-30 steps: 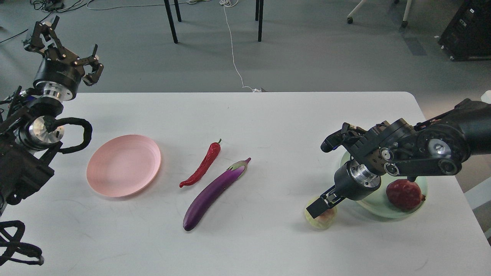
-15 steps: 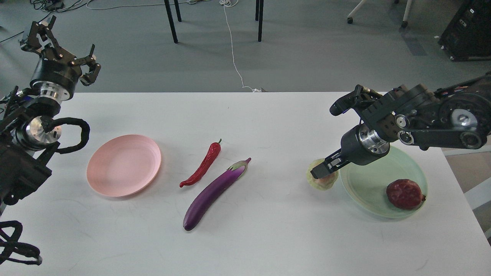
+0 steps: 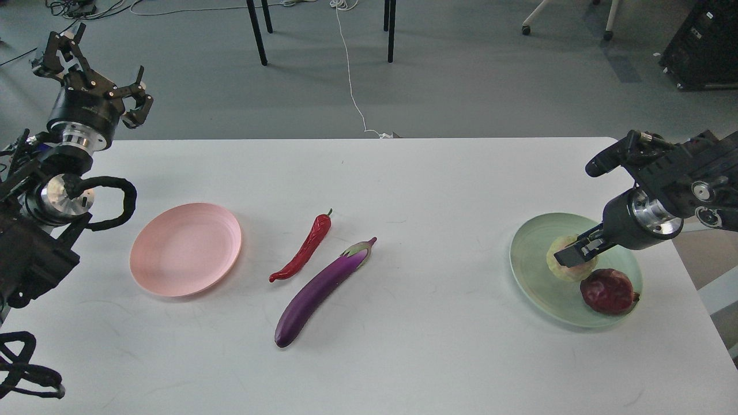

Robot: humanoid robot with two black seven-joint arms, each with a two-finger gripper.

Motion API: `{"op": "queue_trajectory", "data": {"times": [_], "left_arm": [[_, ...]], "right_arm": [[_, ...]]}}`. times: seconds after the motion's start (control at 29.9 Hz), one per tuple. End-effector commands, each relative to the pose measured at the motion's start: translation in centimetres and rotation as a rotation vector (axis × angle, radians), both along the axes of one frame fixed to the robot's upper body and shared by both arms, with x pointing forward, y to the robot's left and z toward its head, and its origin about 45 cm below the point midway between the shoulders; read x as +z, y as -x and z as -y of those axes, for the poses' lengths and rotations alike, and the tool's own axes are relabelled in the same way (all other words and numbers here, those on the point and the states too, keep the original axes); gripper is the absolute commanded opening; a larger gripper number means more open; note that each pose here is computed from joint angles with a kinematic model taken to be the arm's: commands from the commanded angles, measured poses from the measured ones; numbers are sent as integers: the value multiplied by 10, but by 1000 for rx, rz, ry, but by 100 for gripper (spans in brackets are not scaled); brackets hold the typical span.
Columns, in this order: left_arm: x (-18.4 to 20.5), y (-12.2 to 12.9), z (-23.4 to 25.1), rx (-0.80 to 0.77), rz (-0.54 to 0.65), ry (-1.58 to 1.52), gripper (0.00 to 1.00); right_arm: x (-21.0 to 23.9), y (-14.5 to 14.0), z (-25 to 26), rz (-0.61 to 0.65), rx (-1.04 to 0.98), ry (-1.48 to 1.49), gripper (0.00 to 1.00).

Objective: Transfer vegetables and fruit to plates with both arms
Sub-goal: 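Lift the peach onto the green plate and open the right gripper, then raise the right arm away and reach the left gripper to the eggplant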

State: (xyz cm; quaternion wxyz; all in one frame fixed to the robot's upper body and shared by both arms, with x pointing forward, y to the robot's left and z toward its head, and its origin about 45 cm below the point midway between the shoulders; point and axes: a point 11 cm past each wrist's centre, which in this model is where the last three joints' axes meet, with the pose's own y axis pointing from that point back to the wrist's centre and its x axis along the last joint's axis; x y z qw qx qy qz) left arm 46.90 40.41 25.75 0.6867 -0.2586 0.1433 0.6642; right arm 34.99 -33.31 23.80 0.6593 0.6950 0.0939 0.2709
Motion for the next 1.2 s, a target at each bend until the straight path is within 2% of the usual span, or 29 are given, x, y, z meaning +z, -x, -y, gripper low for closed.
{"op": "queue_trajectory", "data": {"times": [0.0, 0.17, 0.3, 0.47, 0.6, 0.8, 0.94, 1.17], "left_arm": [[0, 0, 3, -8, 0, 1, 98], [3, -2, 3, -8, -1, -9, 98], [9, -8, 15, -53, 0, -67, 98], [27, -22, 55, -195, 17, -274, 98], [27, -21, 127, -422, 49, -536, 98], [44, 3, 159, -628, 171, -926, 98], [52, 31, 186, -750, 287, -1112, 98], [12, 76, 224, -901, 447, -1580, 94]], "right_arm": [[0, -1, 0, 4, -1, -3, 82], [-1, -1, 0, 12, -18, -29, 91], [28, -24, -7, 124, -85, -156, 95], [41, -58, -6, 222, -309, -418, 96], [50, -83, 1, 308, -454, -610, 96], [74, -105, 16, 398, -695, -970, 96], [90, -112, 30, 406, -856, -1213, 96], [98, -114, 55, 299, -1159, -1616, 96]]}}
